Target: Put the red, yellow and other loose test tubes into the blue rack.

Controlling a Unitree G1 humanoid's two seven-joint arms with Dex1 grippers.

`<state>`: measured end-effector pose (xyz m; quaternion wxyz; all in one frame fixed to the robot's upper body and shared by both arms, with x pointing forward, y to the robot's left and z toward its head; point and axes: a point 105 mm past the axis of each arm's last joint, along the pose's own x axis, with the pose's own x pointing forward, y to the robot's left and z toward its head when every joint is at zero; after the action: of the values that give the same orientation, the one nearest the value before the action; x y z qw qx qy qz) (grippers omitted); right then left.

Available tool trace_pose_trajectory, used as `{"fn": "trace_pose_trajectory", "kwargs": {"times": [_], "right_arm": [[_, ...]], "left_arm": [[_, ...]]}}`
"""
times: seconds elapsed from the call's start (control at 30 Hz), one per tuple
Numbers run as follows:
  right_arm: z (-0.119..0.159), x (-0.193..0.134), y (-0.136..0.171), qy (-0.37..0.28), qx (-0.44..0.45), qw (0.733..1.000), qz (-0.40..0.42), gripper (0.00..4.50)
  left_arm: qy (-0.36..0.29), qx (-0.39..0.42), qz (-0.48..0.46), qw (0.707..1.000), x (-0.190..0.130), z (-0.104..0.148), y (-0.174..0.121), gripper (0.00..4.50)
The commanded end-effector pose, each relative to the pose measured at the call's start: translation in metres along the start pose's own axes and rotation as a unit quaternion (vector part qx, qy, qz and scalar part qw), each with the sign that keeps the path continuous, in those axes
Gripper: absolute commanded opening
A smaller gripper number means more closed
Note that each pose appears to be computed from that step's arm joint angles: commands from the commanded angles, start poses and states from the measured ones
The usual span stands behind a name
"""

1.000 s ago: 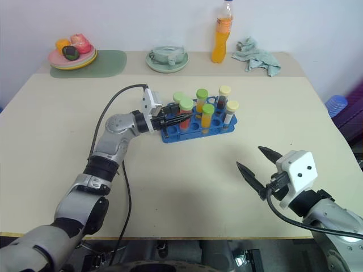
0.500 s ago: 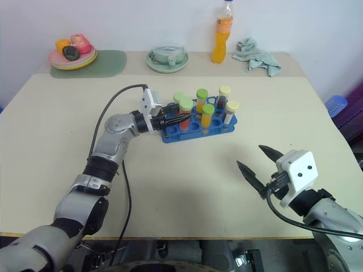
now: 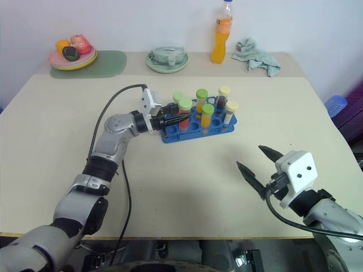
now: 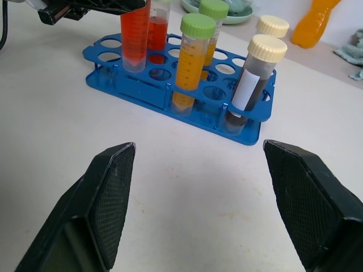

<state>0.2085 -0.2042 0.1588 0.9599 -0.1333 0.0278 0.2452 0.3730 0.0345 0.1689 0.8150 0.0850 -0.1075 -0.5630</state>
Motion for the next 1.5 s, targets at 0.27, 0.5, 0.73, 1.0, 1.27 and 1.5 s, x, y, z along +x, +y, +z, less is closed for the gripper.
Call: {"fn": "trace_pose_trajectory", "kwargs": {"times": [0.27, 0.5, 0.73, 1.0, 1.27, 1.5], "right_arm": [[0.007, -0.001, 0.002, -0.017, -0.01, 1.0, 0.002, 3.7], [0.008, 0.0, 0.001, -0.02, -0.01, 1.0, 0.002, 3.7], [0.006, 0.001, 0.001, -0.018, -0.01, 1.0, 0.004, 3.7], [-0.003, -0.002, -0.004, -0.007, -0.006, 1.0, 0.01, 3.7], [-0.022, -0.012, -0.015, 0.011, -0.003, 1.0, 0.003, 3.7], [-0.035, -0.022, -0.024, 0.023, 0.003, 1.0, -0.005, 3.7]], "left_arm": [[0.056, -0.035, 0.026, 0.998, -0.011, -0.025, 0.009, 0.76], [0.044, -0.037, 0.008, 0.998, -0.008, -0.022, 0.004, 1.26], [0.06, -0.018, 0.039, 0.997, -0.006, -0.022, 0.007, 4.48], [0.016, 0.015, 0.068, 0.997, -0.037, -0.011, -0.003, 4.48], [0.034, 0.005, 0.095, 0.995, -0.094, -0.014, -0.014, 4.48], [0.092, -0.013, 0.124, 0.988, -0.154, -0.021, -0.034, 4.48]]}}
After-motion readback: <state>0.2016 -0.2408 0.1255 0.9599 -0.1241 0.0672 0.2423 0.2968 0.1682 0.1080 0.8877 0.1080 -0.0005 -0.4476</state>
